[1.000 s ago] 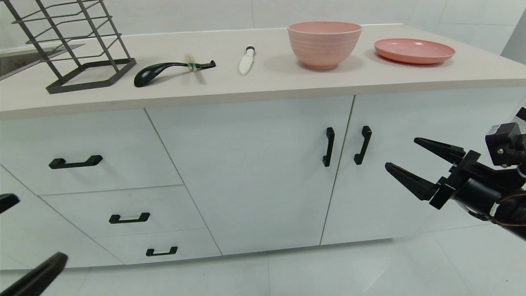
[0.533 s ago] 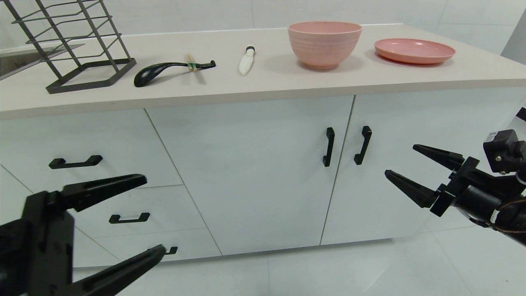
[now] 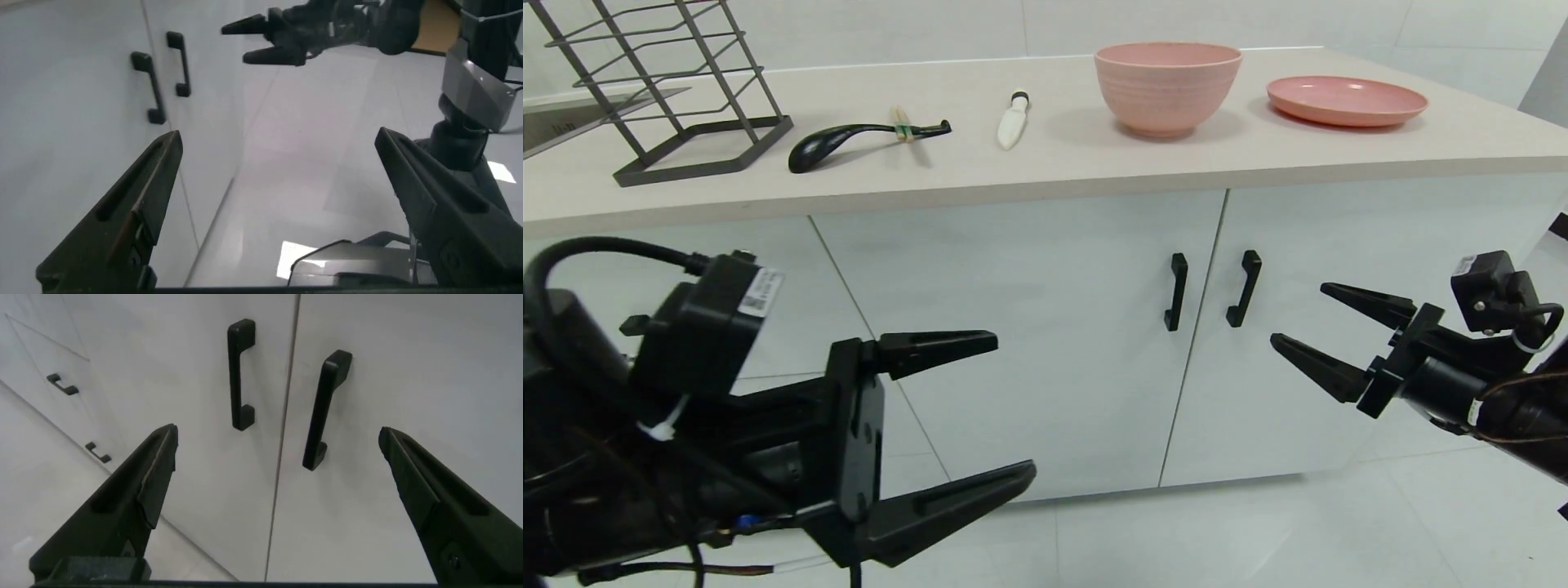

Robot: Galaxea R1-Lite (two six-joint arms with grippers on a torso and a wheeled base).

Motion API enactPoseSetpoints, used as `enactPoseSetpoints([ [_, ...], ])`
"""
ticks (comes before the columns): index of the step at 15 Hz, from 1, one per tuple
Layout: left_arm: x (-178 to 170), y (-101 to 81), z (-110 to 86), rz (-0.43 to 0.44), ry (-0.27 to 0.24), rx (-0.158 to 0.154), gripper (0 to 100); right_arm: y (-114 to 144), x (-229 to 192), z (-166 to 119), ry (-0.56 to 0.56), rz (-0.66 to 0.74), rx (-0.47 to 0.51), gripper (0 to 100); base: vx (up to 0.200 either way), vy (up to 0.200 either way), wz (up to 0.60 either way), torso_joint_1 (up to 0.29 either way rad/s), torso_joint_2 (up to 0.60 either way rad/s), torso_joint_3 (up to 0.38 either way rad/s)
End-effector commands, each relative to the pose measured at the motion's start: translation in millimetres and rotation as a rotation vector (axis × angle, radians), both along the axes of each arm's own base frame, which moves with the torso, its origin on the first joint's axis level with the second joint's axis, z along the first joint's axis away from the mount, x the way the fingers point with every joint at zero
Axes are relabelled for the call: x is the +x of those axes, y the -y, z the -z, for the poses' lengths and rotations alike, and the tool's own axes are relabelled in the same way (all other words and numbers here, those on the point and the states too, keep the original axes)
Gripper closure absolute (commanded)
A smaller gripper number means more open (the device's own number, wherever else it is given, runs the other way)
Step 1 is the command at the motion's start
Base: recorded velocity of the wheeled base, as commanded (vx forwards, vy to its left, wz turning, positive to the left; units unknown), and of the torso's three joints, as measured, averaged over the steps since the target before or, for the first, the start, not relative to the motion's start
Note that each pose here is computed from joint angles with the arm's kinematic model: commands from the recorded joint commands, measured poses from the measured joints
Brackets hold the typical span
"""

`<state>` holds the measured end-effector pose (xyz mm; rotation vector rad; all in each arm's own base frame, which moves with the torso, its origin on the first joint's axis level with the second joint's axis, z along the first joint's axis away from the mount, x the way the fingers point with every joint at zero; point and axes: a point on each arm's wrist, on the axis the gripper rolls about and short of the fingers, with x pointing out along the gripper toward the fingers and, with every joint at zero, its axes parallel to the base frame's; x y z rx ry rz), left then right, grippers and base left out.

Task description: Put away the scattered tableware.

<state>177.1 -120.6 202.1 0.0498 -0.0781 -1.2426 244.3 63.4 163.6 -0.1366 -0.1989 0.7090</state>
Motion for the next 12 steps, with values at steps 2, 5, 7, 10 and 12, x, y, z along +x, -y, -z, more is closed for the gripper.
enactPoseSetpoints([
  [2,39,51.0,23.3,0.090,-0.023,0.019,0,-4,13,8,-0.019,-0.033,-0.013,0,0.000,0.000,0.00,0.000,0.00,0.000],
  [5,63,82.4,29.5,0.128,0.013,0.011,0,-4,17,7,-0.010,-0.056,-0.015,0,0.000,0.000,0.00,0.000,0.00,0.000],
  [7,77,105.6,31.5,0.159,0.028,0.000,0,2,20,11,-0.012,-0.099,-0.032,0,0.000,0.000,0.00,0.000,0.00,0.000],
  [10,77,130.2,37.1,0.208,0.032,-0.005,0,18,27,17,0.025,-0.161,-0.084,0,0.000,0.000,0.00,0.000,0.00,0.000],
  [12,74,134.6,43.7,0.222,0.023,-0.007,0,21,28,21,0.024,-0.169,-0.098,0,0.000,0.000,0.00,0.000,0.00,0.000],
])
